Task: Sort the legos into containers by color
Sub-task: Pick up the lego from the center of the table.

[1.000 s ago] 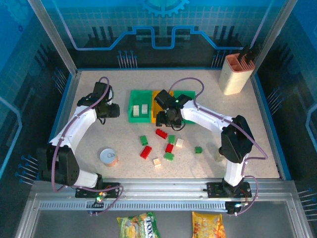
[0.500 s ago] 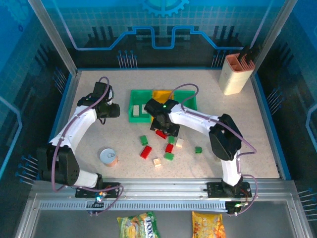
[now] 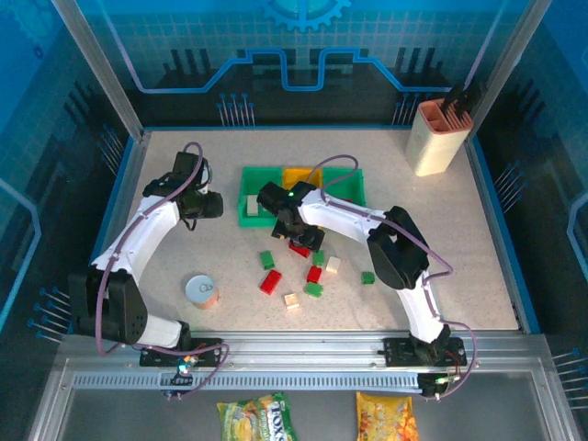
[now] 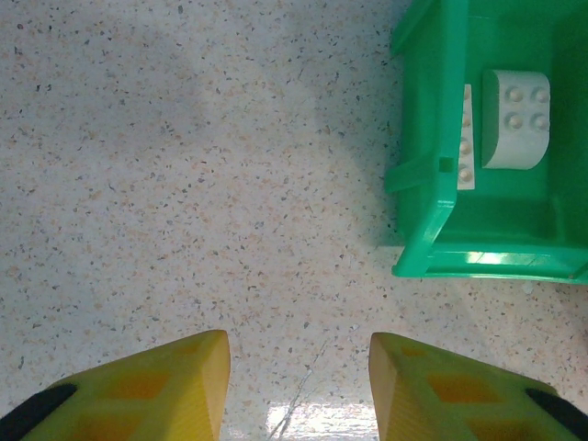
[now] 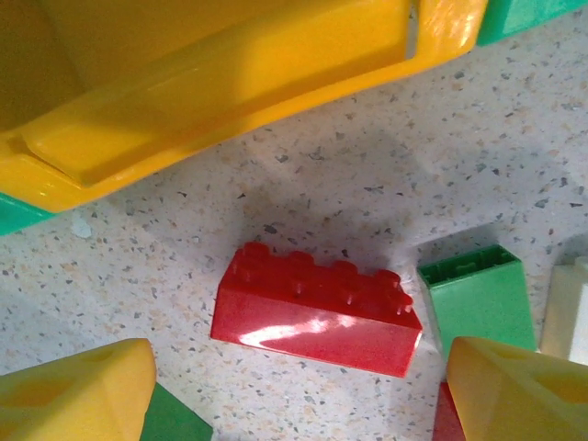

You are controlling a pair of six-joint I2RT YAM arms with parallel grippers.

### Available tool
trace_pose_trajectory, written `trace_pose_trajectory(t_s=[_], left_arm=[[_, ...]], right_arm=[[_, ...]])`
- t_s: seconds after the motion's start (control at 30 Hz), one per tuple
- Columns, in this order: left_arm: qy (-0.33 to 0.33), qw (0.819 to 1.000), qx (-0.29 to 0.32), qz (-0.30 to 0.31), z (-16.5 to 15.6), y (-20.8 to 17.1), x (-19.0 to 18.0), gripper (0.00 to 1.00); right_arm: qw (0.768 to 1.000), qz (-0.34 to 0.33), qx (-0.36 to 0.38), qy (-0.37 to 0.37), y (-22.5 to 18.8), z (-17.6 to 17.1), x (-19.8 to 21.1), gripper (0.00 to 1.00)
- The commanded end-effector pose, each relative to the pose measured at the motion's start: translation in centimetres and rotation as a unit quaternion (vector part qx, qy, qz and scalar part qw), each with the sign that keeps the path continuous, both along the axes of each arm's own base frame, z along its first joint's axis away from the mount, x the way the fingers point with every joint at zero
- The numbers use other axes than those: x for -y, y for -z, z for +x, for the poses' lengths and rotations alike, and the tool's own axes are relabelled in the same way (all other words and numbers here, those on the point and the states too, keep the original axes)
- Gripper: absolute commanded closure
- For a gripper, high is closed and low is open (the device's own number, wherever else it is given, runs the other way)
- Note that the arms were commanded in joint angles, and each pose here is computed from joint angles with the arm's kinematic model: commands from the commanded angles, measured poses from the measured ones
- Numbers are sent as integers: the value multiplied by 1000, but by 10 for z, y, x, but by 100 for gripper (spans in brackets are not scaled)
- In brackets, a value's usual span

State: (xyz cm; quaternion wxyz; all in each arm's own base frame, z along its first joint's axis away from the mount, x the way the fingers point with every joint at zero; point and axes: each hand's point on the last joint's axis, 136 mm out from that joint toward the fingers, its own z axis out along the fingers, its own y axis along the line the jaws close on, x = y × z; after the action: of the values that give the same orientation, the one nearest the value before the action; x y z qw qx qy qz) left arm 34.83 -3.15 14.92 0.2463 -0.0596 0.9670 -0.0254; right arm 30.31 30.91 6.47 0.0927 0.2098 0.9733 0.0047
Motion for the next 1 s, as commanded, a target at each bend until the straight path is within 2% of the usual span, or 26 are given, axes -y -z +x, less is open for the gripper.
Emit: trace_pose_trajectory(t_s=[0.0, 0.57, 0.83, 0.97], left_arm=[[1, 1000, -5, -10, -2, 3, 0, 55], [2, 1000, -9, -12, -2, 5, 1, 55], [2, 1000, -12, -12, -3, 6, 1, 55], [3, 1000, -11, -13, -2, 5, 1, 55]], right_arm=[[1000, -22, -8, 17, 5, -4, 0, 16], [998, -35, -42, 30, 31, -13, 4, 13], [998, -37, -40, 32, 33, -12, 5, 18], [998, -37, -39, 33, 33, -12, 5, 24]])
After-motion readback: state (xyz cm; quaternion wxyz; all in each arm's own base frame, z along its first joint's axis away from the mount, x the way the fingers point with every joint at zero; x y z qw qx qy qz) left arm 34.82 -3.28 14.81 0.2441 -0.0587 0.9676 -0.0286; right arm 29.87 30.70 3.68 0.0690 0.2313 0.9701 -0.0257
